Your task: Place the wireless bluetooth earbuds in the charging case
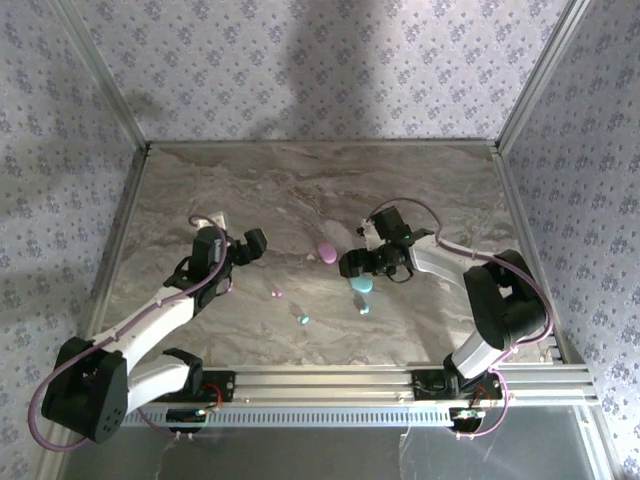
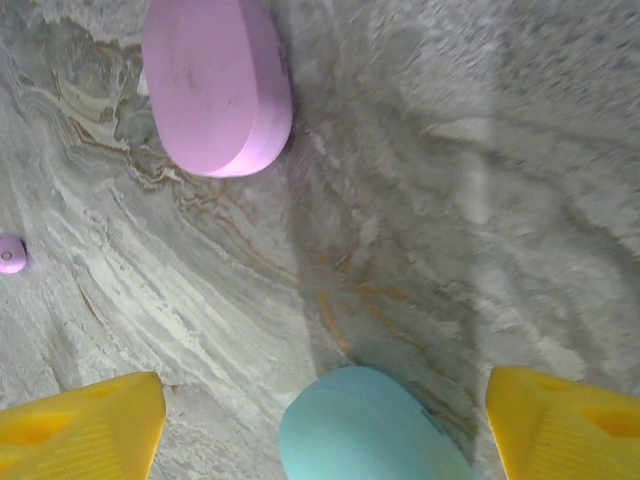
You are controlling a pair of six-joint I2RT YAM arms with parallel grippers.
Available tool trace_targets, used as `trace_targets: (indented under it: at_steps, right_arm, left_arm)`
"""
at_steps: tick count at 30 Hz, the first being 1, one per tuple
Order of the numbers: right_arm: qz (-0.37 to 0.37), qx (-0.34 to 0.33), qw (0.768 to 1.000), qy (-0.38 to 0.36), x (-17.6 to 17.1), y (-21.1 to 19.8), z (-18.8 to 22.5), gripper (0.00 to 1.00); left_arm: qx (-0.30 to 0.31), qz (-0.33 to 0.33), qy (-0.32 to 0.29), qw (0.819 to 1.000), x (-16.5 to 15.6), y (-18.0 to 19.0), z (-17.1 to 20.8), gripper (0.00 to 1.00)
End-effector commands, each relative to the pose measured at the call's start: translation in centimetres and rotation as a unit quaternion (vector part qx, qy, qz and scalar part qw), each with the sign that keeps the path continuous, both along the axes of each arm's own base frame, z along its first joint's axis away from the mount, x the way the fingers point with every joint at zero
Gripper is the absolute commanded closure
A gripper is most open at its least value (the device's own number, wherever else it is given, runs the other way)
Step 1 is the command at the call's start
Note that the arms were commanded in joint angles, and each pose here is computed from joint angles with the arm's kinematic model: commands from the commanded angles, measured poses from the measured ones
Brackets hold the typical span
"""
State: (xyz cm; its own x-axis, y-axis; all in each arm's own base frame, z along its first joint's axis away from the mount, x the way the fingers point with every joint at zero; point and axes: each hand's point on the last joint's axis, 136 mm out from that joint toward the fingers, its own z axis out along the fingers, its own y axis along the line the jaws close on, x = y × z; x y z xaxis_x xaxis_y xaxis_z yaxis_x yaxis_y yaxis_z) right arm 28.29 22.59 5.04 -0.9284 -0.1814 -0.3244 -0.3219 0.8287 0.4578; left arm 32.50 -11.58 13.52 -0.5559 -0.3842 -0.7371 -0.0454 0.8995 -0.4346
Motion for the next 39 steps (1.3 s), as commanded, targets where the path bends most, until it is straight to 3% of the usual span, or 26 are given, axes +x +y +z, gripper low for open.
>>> trace_targets:
  at_steps: [1,5,14,39]
  right_arm:
    - [0.01,0.001,1.0,0.026,-0.9,0.8,0.1,0.17]
    - [0.013,-0.004,0.999,0.034,-1.9,1.1,0.0,0.2]
    - [0.006,-0.033,0.999,0.037,-3.6,0.7,-0.4,0.25]
    - [0.041,-0.189,0.98,-0.039,-4.2,-0.3,-0.4,0.35]
  left_arm:
    - [0.015,0.061,0.001,0.998,0.6,1.3,0.9,0.0]
    - [0.004,0.058,-0.003,0.998,0.7,1.0,0.9,0.0]
    - [-0.021,-0.096,-0.033,0.995,-0.8,-3.5,2.3,0.0]
    - [-0.03,-0.112,-0.037,0.993,-1.2,-4.3,2.0,0.0]
